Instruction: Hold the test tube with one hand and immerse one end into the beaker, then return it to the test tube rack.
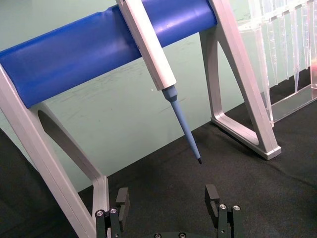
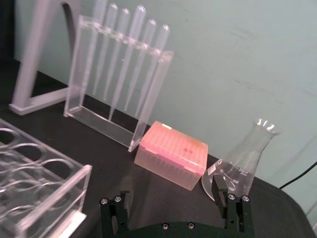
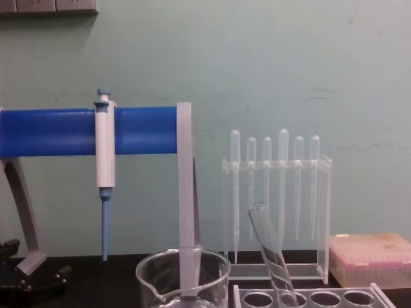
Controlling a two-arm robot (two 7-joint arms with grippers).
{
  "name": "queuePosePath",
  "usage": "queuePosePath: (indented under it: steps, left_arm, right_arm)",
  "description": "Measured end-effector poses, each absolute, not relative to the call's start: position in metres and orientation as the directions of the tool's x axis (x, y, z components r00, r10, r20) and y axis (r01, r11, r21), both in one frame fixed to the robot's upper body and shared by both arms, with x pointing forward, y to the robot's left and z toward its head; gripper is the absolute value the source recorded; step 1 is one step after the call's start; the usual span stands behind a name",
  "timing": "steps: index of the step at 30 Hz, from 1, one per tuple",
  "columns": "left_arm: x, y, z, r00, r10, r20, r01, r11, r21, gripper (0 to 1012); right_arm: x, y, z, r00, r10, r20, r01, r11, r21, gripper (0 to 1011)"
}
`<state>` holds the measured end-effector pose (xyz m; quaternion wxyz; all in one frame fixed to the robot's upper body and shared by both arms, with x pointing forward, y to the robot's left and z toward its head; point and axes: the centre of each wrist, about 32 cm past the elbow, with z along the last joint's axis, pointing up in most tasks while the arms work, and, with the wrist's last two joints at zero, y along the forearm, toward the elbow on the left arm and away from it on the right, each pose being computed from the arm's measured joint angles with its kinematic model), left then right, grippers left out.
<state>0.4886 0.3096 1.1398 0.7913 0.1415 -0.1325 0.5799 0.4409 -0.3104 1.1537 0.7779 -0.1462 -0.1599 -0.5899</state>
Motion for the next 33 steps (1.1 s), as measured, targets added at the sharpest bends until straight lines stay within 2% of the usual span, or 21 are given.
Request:
queuePosePath:
  steps: [4, 11, 17, 21, 27, 33]
  left_arm:
    - [0.489, 0.310, 1.140, 0.292, 0.880, 0.374, -0.955, 0.287, 0.070, 1000]
    - [0.489, 0.310, 1.140, 0.292, 0.880, 0.374, -0.955, 0.287, 0.070, 1000]
    - [0.489, 0.310, 1.140, 0.292, 0.880, 0.374, -0.955, 0.287, 0.070, 1000]
    - [0.489, 0.310, 1.140, 0.292, 0.880, 0.374, -0.955, 0.287, 0.070, 1000]
    - [0.489, 0.310, 1.140, 0.292, 0.880, 0.374, -0.955, 0.287, 0.070, 1000]
    - [0.489, 0.310, 1.140, 0.292, 0.880, 0.374, -0.955, 0.287, 0.070, 1000]
  right_arm:
    - [0.419, -0.305, 1.165, 0.300, -0.858, 0.416, 0.949, 0.311, -0.044, 1004]
    - [0.407, -0.289, 1.179, 0.454, -0.811, 0.369, 0.880, 0.473, -0.043, 1004]
    - [0.424, -0.267, 1.185, 0.591, -0.737, 0.328, 0.787, 0.616, -0.032, 1004]
    - [0.439, -0.254, 1.186, 0.639, -0.700, 0.319, 0.747, 0.664, -0.041, 1004]
    - [0.460, -0.236, 1.189, 0.686, -0.652, 0.322, 0.706, 0.703, -0.082, 1004]
    - [0.471, -0.228, 1.194, 0.708, -0.628, 0.323, 0.689, 0.714, -0.124, 983]
